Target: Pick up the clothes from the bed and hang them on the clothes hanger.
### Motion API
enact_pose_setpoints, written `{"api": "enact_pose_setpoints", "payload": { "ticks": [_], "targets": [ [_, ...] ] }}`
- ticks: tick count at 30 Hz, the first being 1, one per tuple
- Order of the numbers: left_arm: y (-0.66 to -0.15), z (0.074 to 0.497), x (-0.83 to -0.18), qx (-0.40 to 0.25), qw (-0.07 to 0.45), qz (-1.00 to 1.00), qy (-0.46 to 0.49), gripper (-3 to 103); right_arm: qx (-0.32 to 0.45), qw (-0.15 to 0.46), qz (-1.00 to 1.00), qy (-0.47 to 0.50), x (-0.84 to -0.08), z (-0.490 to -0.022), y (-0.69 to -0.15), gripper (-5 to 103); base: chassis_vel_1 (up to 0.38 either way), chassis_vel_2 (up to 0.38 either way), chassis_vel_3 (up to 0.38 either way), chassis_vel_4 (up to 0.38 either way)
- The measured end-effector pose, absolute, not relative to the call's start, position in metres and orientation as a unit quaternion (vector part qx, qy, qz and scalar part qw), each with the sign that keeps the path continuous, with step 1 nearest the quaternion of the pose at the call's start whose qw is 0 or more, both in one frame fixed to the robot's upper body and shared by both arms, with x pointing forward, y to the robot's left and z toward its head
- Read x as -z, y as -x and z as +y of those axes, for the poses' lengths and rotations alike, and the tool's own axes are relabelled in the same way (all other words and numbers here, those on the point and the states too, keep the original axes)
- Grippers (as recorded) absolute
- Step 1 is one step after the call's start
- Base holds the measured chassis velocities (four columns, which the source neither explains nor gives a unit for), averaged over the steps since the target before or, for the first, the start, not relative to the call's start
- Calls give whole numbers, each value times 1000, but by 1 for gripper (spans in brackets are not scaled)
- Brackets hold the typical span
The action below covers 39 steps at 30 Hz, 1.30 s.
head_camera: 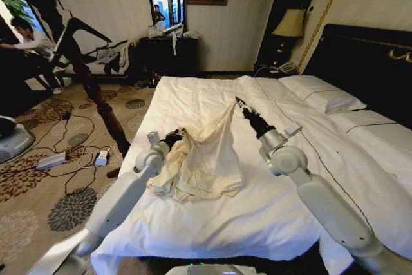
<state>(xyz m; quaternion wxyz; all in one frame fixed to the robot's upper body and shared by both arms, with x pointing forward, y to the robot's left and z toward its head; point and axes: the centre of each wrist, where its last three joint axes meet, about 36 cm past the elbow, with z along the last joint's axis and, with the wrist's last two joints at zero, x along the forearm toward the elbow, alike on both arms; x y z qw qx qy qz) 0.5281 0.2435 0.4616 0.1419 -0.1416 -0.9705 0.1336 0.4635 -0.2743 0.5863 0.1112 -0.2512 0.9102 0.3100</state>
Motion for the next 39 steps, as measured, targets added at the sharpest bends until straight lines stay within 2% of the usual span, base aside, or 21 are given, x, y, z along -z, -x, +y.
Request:
{"api": "enact_pose_setpoints", "payload": {
  "ticks": [1,2,4,7,10,11,15,19,21,26,32,35,39],
  "targets": [
    [-526,251,-457,-127,145,-972,135,56,-314,119,906,257,-592,-275,-462,0,0,0,0,0],
    [-523,261,-452,-116,146,-975,124,67,-319,129,900,266,-599,-275,-461,0,0,0,0,0],
    [-520,265,-449,-108,147,-976,119,67,-322,136,897,272,-603,-275,-460,0,0,0,0,0],
    [-514,270,-439,-82,150,-979,110,83,-331,154,885,290,-614,-271,-457,0,0,0,0,0],
    [-512,273,-433,-71,149,-981,100,89,-338,166,876,301,-622,-269,-455,0,0,0,0,0],
    [-510,276,-430,-67,151,-982,92,98,-340,174,871,308,-626,-268,-453,0,0,0,0,0],
    [-500,280,-423,-64,154,-983,76,100,-338,185,867,317,-633,-269,-449,0,0,0,0,0],
    [-462,274,-420,-58,153,-982,96,100,-327,190,868,321,-638,-272,-445,0,0,0,0,0],
    [-427,264,-411,-31,142,-981,126,100,-322,196,868,322,-644,-276,-441,0,0,0,0,0],
    [-398,247,-390,-2,121,-983,140,100,-318,197,868,326,-646,-277,-436,0,0,0,0,0],
    [-422,230,-381,-11,107,-986,129,100,-312,186,870,334,-638,-270,-427,0,0,0,0,0],
    [-438,209,-379,-13,99,-985,140,100,-310,183,868,342,-636,-265,-424,0,0,0,0,0],
    [-431,176,-383,-25,82,-979,183,100,-305,180,868,349,-634,-261,-425,0,0,0,0,0]
  ]
}}
